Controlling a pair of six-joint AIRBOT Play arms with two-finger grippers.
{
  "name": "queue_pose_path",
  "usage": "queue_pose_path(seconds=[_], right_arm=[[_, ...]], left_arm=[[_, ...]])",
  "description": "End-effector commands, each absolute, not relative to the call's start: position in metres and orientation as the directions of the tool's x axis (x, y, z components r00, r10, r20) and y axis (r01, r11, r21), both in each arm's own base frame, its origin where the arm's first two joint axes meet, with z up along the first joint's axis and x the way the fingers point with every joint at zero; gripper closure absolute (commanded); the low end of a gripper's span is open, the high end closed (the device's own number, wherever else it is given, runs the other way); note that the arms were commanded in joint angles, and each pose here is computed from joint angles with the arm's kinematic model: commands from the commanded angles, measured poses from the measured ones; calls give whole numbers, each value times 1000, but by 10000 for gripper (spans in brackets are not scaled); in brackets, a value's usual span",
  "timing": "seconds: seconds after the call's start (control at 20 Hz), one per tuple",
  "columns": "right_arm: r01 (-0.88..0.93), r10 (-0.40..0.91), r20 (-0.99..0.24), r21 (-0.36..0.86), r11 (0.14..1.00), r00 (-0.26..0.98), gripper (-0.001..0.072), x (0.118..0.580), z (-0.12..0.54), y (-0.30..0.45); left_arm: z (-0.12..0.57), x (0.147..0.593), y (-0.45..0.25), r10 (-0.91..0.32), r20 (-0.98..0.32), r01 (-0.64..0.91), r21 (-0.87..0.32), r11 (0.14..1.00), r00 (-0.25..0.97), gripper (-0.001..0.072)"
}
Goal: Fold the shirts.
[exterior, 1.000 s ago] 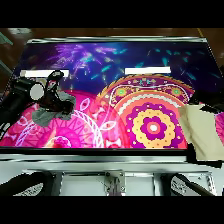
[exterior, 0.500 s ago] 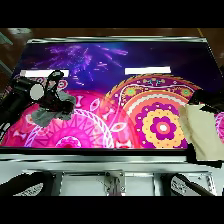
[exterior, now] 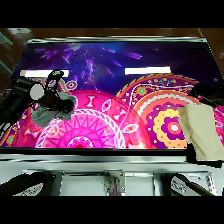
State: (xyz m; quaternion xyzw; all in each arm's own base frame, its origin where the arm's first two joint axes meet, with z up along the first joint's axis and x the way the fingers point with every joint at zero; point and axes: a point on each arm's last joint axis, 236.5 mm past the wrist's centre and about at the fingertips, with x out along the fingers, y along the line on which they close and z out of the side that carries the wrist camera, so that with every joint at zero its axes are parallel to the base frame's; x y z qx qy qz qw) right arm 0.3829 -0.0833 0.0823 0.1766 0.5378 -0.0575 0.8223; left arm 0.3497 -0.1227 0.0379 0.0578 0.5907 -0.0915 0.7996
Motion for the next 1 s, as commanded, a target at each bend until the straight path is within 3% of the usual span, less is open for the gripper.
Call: queue_pose_path(seconds=[0.0, 0.25, 0.3, 0.35, 0.5, 0.6, 0.8, 0.95], right_arm=[[282, 95, -880, 249, 926, 465, 24, 395, 88, -84], [280, 107, -892, 250, 927, 440, 23, 389, 85, -81], [281, 107, -892, 250, 927, 440, 24, 389, 85, -81], [281, 107, -892, 249, 927, 440, 24, 389, 85, -81], [281, 109, -894, 250, 927, 435, 24, 388, 85, -80], [281, 112, -897, 250, 927, 429, 24, 386, 84, -80], [282, 111, -897, 250, 926, 429, 23, 386, 84, -80], [283, 112, -897, 251, 926, 428, 24, 386, 84, -80]], left_arm=[[46, 373, -134, -126, -916, 221, -42, 974, 380, 244], [45, 378, -138, -138, -908, 225, -49, 973, 396, 242], [45, 384, -133, -120, -903, 241, -19, 970, 413, 172], [43, 393, -119, -71, -899, 220, 29, 975, 433, -11], [26, 417, -49, 68, -917, 103, 117, 988, 394, -9], [4, 422, -1, 123, -949, 27, 137, 990, 291, -9], [-62, 401, 30, 55, -998, 16, 56, 998, 27, -9], [-97, 391, 31, 46, -996, 8, 45, 999, -74, -5]])
